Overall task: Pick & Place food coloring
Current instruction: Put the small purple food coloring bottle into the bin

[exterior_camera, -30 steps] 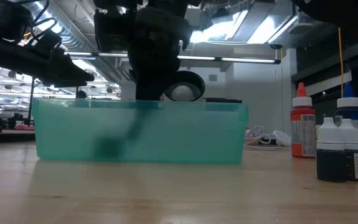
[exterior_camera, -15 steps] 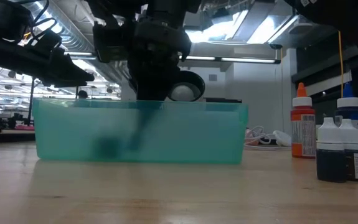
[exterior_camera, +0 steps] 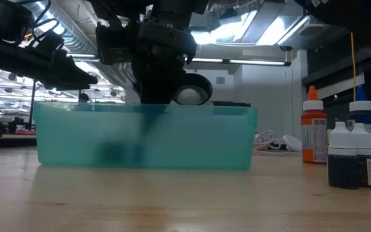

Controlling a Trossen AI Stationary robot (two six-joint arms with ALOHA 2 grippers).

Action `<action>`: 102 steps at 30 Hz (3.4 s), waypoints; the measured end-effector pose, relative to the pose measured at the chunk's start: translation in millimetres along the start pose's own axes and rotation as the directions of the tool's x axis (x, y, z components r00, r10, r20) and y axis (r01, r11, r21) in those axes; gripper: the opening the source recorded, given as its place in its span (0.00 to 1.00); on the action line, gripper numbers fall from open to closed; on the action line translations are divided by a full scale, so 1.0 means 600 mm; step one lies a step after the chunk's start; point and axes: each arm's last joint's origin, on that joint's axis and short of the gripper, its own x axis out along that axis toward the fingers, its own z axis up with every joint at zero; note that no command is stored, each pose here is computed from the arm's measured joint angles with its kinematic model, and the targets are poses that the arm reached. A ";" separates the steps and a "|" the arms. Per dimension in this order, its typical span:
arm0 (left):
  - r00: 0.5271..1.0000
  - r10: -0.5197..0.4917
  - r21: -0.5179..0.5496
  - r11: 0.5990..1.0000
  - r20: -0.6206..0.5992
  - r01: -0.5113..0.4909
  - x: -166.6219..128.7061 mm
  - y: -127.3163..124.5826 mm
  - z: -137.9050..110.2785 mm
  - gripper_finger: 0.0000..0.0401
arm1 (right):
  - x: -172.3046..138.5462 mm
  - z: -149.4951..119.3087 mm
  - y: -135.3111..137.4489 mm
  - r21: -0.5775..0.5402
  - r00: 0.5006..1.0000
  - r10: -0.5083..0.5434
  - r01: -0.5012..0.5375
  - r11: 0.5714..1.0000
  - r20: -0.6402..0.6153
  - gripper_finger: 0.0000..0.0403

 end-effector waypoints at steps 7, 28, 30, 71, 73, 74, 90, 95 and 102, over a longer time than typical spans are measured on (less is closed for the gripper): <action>1.000 0.000 0.000 1.000 0.000 0.000 0.000 0.000 0.000 0.90 | -0.004 -0.001 -0.001 0.007 1.000 -0.008 0.008 1.000 -0.010 0.38; 1.000 0.000 0.000 1.000 0.001 0.000 0.000 0.000 0.000 0.90 | -0.099 -0.010 0.008 0.214 0.990 -0.138 0.138 0.967 -0.015 0.63; 1.000 0.000 0.000 1.000 0.000 0.000 0.000 0.000 0.000 0.90 | -0.109 -0.012 0.015 0.253 0.991 -0.134 0.133 0.958 -0.011 0.63; 1.000 0.000 0.000 1.000 0.000 0.000 0.000 0.000 0.000 0.90 | -0.110 -0.227 0.360 0.630 0.971 -0.027 0.174 0.757 -0.236 0.57; 1.000 0.000 0.000 1.000 0.000 0.000 0.000 0.000 0.000 0.90 | -0.098 -0.238 0.365 0.641 0.966 -0.034 0.198 0.741 -0.258 0.57; 1.000 0.000 0.000 1.000 0.000 0.000 0.000 0.000 0.000 0.90 | -0.092 -0.243 0.368 0.644 0.962 -0.028 0.203 0.738 -0.271 0.57; 1.000 0.000 0.000 1.000 0.000 0.000 0.000 0.000 0.000 0.90 | -0.026 -0.281 0.384 0.671 0.969 -0.011 0.179 0.719 -0.247 0.57; 1.000 0.000 0.000 1.000 0.000 0.000 0.000 0.000 0.000 0.90 | -0.020 -0.286 0.381 0.668 0.965 -0.013 0.190 0.719 -0.261 0.57; 1.000 0.000 0.000 1.000 0.000 0.000 0.000 0.000 0.000 0.90 | -0.020 -0.286 0.382 0.667 0.966 -0.010 0.185 0.722 -0.257 0.56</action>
